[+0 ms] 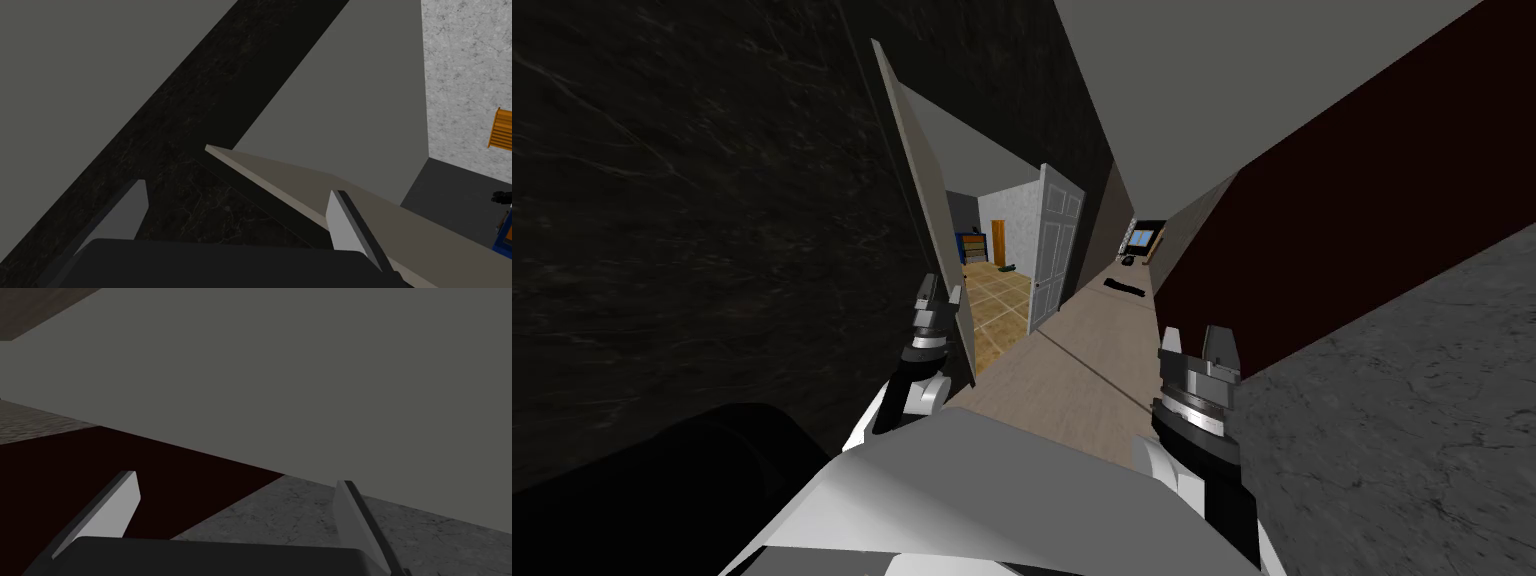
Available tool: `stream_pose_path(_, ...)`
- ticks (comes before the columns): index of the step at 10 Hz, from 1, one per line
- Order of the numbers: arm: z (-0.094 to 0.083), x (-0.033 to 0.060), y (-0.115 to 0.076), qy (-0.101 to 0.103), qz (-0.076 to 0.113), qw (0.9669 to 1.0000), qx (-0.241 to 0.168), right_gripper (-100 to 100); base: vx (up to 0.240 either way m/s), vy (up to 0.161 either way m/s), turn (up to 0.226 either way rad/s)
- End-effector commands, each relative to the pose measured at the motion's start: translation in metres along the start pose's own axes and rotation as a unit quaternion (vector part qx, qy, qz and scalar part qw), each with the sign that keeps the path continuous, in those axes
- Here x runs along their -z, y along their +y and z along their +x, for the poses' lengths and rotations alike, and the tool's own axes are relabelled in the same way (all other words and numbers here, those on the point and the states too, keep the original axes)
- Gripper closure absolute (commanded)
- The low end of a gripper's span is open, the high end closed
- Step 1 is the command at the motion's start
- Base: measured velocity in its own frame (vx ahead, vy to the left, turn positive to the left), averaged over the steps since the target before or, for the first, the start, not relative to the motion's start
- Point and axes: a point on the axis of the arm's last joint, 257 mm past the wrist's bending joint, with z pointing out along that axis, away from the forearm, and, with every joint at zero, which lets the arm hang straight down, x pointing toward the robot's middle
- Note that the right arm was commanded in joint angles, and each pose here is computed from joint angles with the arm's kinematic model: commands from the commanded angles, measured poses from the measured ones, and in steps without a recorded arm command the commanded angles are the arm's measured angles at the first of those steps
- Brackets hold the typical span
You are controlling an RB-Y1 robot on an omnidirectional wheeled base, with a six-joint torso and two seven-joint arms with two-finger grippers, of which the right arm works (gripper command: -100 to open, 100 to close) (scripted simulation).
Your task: Push the door open
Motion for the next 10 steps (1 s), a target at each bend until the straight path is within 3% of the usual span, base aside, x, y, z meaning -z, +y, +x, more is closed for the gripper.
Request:
stream_pose_path(1,0.011,0.0018,-0.008,0.011,0.006,0.9998,-0.013,-100,0.075,-0.026,-0.005)
stream_pose_path(6,0.04,0.0085,-0.03,0.038,0.022,0.998,-0.046,-100,0.145,-0.02,0.001)
stream_pose_path(10,0.075,0.0192,-0.052,0.067,0.043,0.9933,-0.084,-100,0.179,-0.024,0.002)
